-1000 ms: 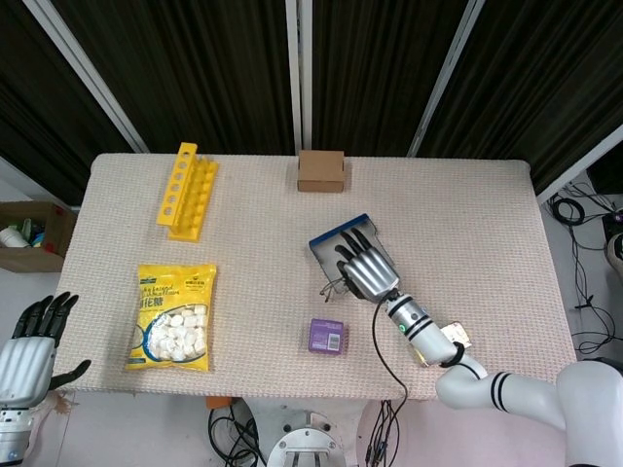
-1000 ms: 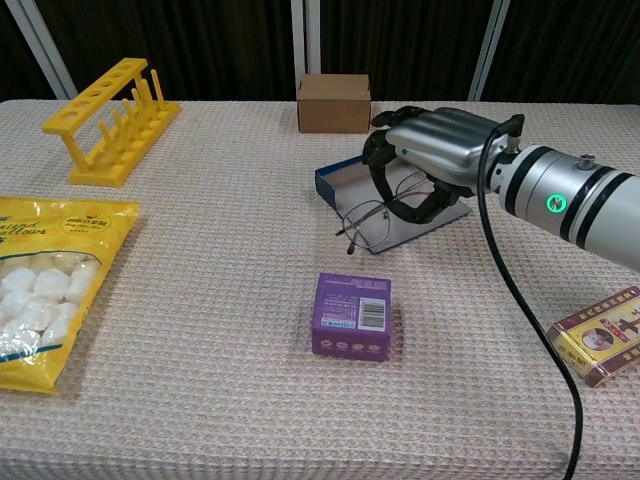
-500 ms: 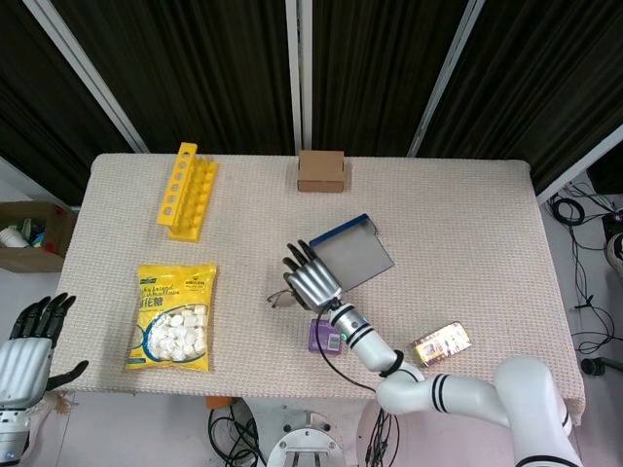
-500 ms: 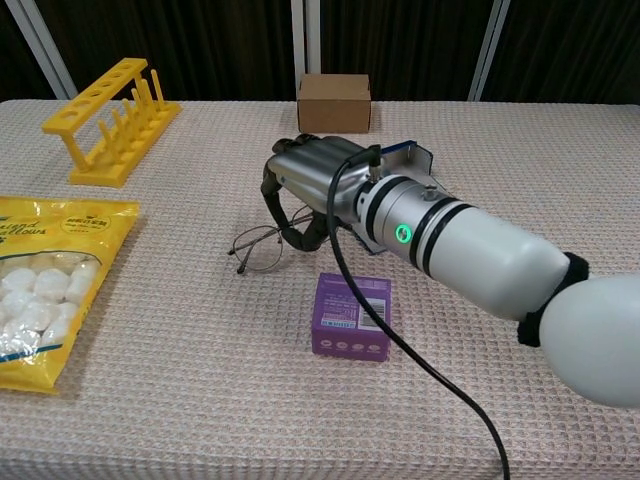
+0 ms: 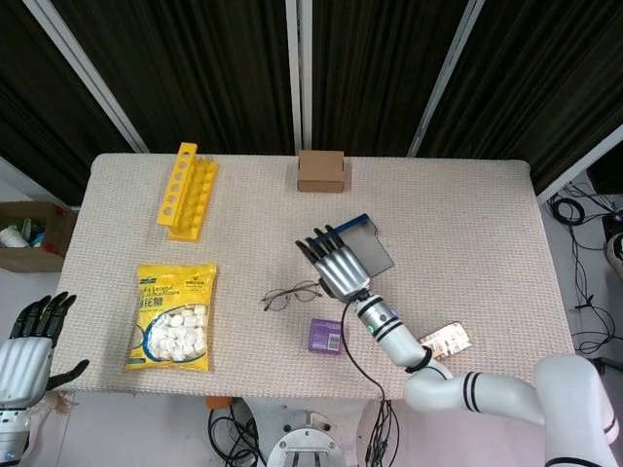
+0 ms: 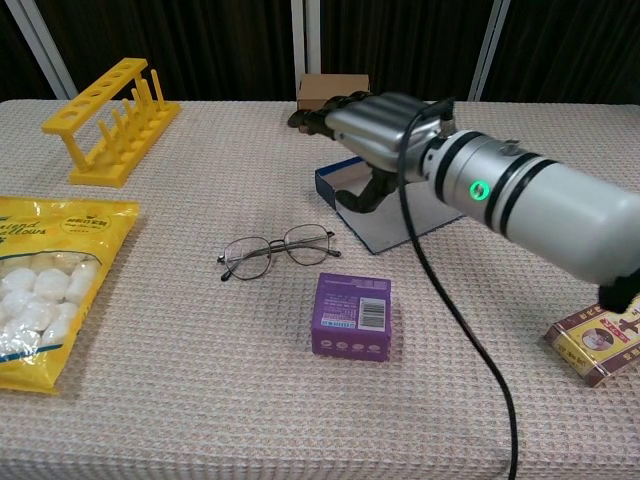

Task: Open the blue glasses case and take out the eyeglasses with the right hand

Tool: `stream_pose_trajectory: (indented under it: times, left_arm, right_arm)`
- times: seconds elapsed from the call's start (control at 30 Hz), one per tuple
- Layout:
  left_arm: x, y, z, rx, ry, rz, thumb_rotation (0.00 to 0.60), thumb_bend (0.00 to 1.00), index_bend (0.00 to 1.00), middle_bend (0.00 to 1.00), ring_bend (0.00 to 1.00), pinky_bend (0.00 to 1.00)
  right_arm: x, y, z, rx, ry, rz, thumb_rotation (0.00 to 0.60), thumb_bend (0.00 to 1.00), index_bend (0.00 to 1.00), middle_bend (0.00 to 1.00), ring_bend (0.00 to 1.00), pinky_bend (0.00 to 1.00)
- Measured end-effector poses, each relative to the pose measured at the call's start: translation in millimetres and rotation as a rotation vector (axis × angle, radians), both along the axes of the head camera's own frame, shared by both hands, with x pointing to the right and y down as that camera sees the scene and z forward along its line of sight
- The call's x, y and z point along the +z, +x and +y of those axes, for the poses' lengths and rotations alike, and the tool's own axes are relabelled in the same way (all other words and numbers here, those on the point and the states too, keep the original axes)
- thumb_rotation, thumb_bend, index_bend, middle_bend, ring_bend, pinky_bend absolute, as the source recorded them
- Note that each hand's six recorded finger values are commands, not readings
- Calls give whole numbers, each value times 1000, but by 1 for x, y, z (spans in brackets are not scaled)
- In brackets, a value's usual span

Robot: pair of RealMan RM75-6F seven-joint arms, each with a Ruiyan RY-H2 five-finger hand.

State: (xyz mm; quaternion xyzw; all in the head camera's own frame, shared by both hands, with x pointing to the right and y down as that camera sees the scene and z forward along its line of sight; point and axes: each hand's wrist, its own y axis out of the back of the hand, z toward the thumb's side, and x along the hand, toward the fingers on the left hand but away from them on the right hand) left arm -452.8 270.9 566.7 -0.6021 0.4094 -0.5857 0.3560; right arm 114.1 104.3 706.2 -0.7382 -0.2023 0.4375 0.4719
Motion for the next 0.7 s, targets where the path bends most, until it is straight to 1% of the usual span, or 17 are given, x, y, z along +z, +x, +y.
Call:
stream_pose_trajectory:
  times: [0.1, 0.17, 0.2, 0.23, 0.3, 0.33, 0.4, 0.43, 0.57, 0.63, 0.7]
  left_arm:
    - [0, 2, -2, 4, 5, 0, 600, 124, 72, 65, 45, 105]
    - [0, 3, -4, 6, 8, 3, 600, 125, 72, 65, 45, 105]
    - [1, 4, -5, 7, 8, 4, 600, 124, 72, 65, 45, 104]
    - [2, 5, -6, 9, 6, 4, 600, 125, 72, 65, 45, 105]
    - [3, 6, -8, 13, 3, 4, 600, 124, 72, 65, 45, 105]
    - [4, 7, -8, 14, 2, 4, 600, 124, 72, 65, 45, 105]
    - [5, 8, -10, 20, 2, -1, 600, 124, 72, 65, 45, 105]
    - [5, 9, -10, 22, 2, -5, 600, 125, 72, 65, 45, 104]
    - [6, 10, -12, 27, 5, -26, 600, 124, 72, 65, 45, 105]
    - [6, 10, -13, 27, 4, -40, 600, 125, 72, 65, 45, 105]
    - [7, 10, -13, 27, 1, -54, 600, 125, 72, 65, 45, 104]
  right_arm:
    - [-19, 46, -11, 39, 29, 35, 600, 383, 70, 103, 0, 0]
    - [-35, 85, -16, 80, 50, 63, 600, 388, 69, 96, 0, 0]
    - [-43, 104, -17, 102, 58, 75, 600, 391, 69, 91, 0, 0]
    - [-53, 130, -17, 135, 69, 90, 600, 393, 70, 87, 0, 0]
    - [-69, 169, -12, 188, 80, 107, 600, 401, 70, 81, 0, 0]
    - [-79, 193, -6, 223, 85, 113, 600, 407, 70, 79, 0, 0]
    - [-92, 224, 7, 273, 88, 112, 600, 427, 69, 72, 0, 0]
    - [-99, 241, 17, 304, 86, 103, 600, 430, 69, 69, 0, 0]
    - [-115, 283, 52, 393, 73, 55, 600, 435, 69, 56, 0, 0]
    - [-122, 302, 68, 428, 82, 39, 600, 435, 69, 56, 0, 0]
    - [-126, 316, 80, 440, 96, 36, 600, 436, 69, 56, 0, 0]
